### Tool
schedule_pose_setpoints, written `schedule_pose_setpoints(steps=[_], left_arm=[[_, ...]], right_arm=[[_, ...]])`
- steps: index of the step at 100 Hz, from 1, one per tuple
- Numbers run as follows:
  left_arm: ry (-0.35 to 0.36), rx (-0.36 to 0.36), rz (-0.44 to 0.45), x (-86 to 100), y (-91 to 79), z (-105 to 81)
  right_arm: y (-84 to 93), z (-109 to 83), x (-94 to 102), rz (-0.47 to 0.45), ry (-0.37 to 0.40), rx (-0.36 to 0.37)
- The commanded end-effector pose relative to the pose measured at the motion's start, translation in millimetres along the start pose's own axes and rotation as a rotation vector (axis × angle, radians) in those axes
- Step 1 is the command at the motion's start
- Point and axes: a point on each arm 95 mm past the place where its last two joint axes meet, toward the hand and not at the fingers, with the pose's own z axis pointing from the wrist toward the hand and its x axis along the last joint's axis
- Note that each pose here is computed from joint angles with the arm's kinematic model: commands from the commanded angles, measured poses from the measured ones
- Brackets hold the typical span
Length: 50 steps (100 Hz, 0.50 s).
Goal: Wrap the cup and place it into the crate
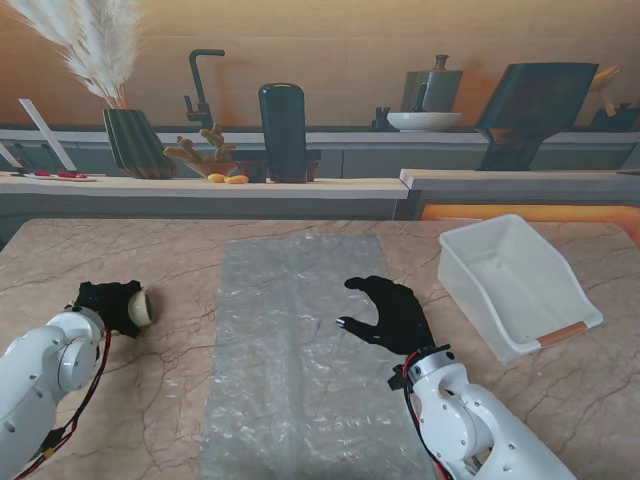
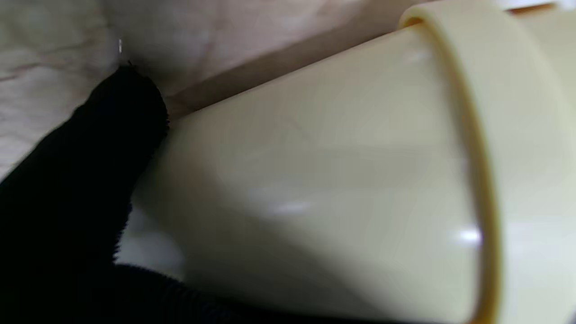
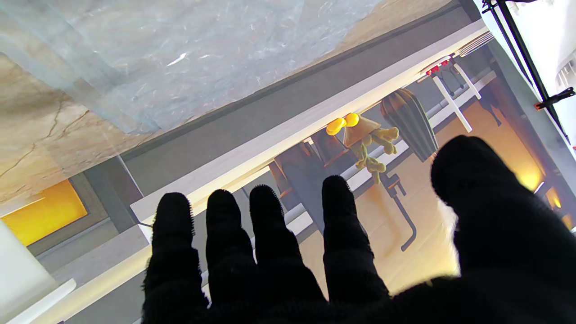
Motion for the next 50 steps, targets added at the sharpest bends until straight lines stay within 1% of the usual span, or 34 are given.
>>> schedule_pose_setpoints(steps=[1,10,18,36,50], left_arm=[[0.056,-0.126,-0.029,26.0,57.2,-11.8],[0.070,-0.108,-0.086,27.1,54.6,-12.3],[0.081,-0.108,-0.105,27.8,52.9,-12.6],[0.093,-0.116,-0.099,27.0,50.7,-13.1],[0.102,-0.089,-0.082,26.1,43.7,-16.8]], right_arm=[[-0.7,-1.5,4.1,0.013,0.008,-0.006],[0.4,-2.6,3.5,0.018,0.005,-0.015],[1.0,-3.4,3.3,0.023,0.006,-0.021],[2.4,-4.2,6.3,0.034,0.022,-0.029],[2.9,-4.5,8.1,0.038,0.031,-0.035]])
